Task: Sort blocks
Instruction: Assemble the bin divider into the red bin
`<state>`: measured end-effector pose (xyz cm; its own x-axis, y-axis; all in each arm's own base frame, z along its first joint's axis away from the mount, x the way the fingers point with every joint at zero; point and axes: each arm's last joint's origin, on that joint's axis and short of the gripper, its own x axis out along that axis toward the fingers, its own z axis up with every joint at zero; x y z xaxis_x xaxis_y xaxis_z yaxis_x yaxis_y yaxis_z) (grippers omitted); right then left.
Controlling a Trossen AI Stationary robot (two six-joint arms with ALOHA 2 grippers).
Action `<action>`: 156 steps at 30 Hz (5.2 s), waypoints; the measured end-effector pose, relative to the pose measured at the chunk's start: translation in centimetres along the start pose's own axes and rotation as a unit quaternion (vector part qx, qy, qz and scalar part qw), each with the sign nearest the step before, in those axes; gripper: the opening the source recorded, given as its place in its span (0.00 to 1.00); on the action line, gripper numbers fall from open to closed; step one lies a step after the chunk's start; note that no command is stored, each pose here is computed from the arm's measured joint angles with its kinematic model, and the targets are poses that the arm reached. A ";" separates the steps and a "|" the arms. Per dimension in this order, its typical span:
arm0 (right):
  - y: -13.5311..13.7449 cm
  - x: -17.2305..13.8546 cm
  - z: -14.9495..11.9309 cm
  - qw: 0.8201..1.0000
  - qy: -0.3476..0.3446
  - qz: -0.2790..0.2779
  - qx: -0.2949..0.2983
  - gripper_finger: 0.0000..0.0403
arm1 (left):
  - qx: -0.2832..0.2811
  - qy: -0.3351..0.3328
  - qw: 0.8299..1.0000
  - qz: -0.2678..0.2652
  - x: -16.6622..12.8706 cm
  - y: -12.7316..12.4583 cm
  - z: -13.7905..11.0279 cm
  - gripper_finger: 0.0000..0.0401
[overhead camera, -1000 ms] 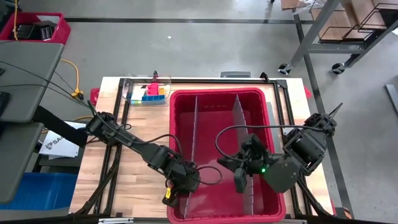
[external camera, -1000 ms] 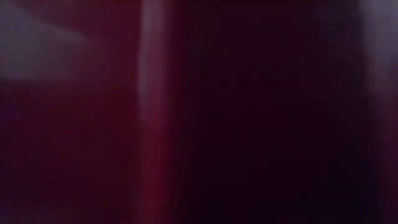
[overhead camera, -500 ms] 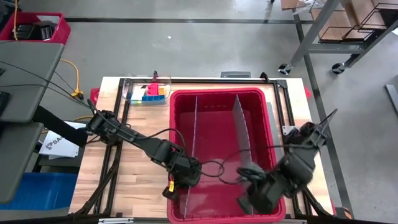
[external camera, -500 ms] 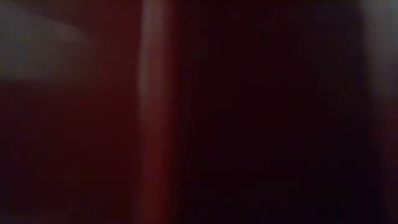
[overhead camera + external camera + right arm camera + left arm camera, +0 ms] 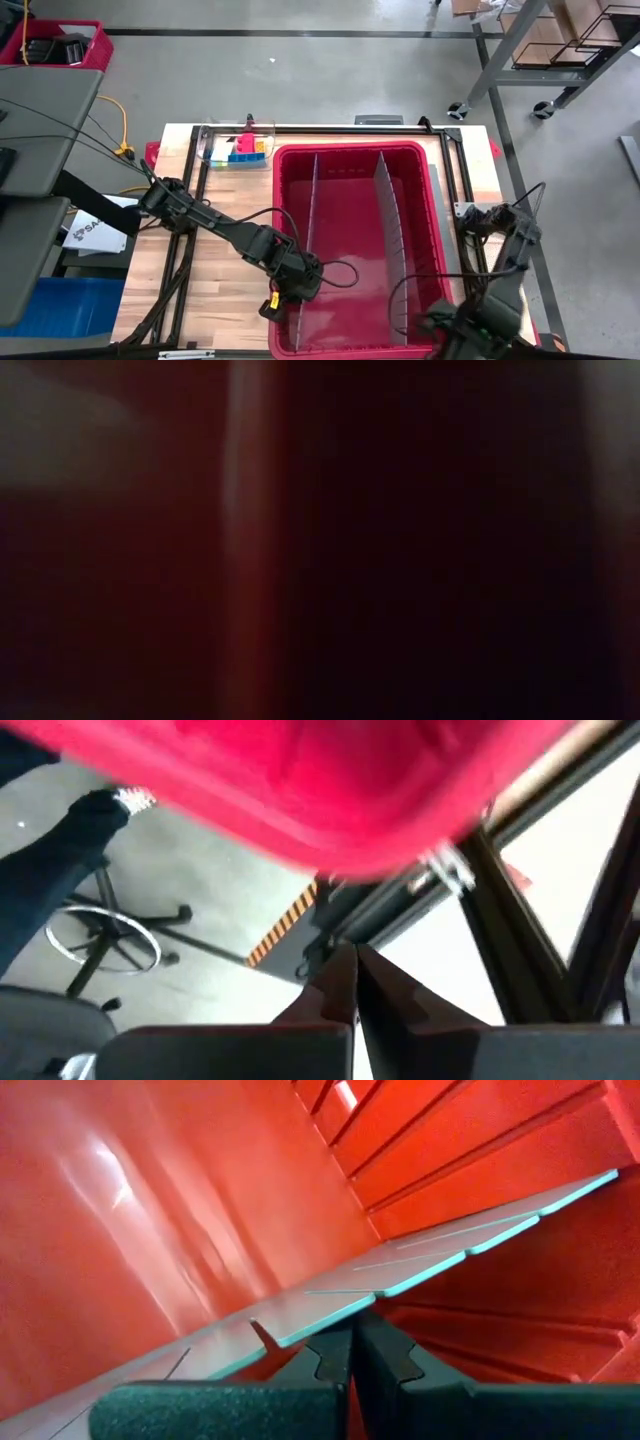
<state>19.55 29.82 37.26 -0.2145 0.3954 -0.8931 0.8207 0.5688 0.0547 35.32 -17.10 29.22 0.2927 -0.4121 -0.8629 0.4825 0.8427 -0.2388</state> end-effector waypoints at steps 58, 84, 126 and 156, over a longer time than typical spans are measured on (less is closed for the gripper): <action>-1.0 4.4 0.2 0.991 -0.118 -0.037 0.057 0.00 | 0.071 0.064 0.995 -0.041 -0.2 -8.0 -2.3 0.00; -0.8 3.4 1.2 0.989 -0.134 -0.017 0.067 0.00 | 0.036 -0.053 0.998 0.013 3.9 -9.8 -1.2 0.00; -1.2 1.7 1.7 0.987 -0.153 0.013 0.043 0.00 | -0.083 -0.057 0.979 0.175 -8.2 -8.5 -6.8 0.00; 0.6 -0.2 1.6 0.984 -0.097 0.126 -0.079 0.00 | -0.135 -0.169 0.966 0.141 -11.6 -6.4 -10.6 0.00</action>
<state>20.92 28.86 36.76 0.1023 0.4021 -0.9098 0.7396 0.5809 0.3399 20.08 -14.09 36.04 0.6558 -0.2032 -0.7271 0.1246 0.9790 -0.1612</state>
